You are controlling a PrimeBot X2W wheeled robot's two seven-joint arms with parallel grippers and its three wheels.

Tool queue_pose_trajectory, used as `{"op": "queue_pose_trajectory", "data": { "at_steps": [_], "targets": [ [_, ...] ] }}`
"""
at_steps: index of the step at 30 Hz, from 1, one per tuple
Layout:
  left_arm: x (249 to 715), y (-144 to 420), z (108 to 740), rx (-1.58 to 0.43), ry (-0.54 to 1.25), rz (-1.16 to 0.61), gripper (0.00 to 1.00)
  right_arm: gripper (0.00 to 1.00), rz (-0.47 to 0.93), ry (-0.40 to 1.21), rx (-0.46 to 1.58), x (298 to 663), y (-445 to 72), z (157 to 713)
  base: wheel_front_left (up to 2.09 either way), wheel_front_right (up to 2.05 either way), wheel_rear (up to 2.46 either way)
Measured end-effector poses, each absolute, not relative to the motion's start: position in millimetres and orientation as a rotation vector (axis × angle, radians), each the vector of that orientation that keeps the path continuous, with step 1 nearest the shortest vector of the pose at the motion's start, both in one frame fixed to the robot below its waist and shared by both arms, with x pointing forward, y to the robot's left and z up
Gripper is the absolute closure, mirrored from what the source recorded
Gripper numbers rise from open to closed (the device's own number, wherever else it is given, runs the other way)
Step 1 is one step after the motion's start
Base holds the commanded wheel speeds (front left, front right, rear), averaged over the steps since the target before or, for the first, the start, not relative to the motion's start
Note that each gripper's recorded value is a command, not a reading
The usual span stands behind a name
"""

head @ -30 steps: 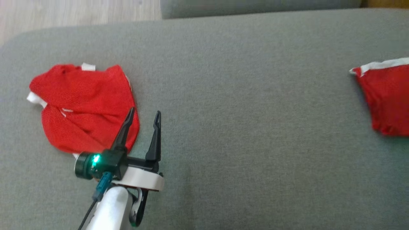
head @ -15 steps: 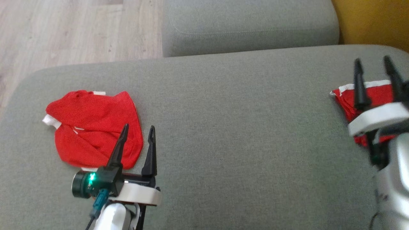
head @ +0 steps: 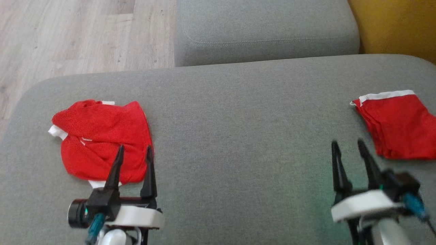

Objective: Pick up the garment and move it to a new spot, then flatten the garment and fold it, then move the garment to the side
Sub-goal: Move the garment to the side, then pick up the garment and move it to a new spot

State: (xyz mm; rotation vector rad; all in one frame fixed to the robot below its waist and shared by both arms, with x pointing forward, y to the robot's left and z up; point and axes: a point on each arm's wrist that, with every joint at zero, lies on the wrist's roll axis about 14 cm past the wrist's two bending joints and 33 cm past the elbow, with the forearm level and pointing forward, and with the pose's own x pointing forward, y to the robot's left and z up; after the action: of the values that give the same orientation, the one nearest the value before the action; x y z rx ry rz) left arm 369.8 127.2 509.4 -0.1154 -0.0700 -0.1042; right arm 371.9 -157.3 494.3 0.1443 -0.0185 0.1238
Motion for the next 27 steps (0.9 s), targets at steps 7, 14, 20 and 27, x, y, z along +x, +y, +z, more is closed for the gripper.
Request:
{"op": "queue_pose_trajectory", "data": {
  "at_steps": [7, 14, 20, 27],
  "targets": [
    [358.5, 131.9, 495.1, -0.133, -0.028, -0.081, 0.00, 0.00, 0.117, 0.052, 0.174, 345.8, -154.5, 466.9, 0.00, 0.00, 0.00],
    [358.3, 129.9, 494.8, -0.132, -0.027, -0.087, 0.00, 0.00, 0.114, 0.037, 0.174, 346.9, -155.8, 471.4, 0.00, 0.00, 0.00],
    [358.1, 130.6, 493.8, -0.132, -0.024, -0.084, 0.00, 0.00, 0.114, 0.027, 0.173, 348.9, -155.9, 474.5, 0.00, 0.00, 0.00],
    [353.4, 141.1, 492.1, -0.126, -0.022, -0.053, 0.00, 0.00, 0.184, 0.021, 0.188, 353.1, -132.7, 478.6, 0.00, 0.00, 0.00]
  ]
}}
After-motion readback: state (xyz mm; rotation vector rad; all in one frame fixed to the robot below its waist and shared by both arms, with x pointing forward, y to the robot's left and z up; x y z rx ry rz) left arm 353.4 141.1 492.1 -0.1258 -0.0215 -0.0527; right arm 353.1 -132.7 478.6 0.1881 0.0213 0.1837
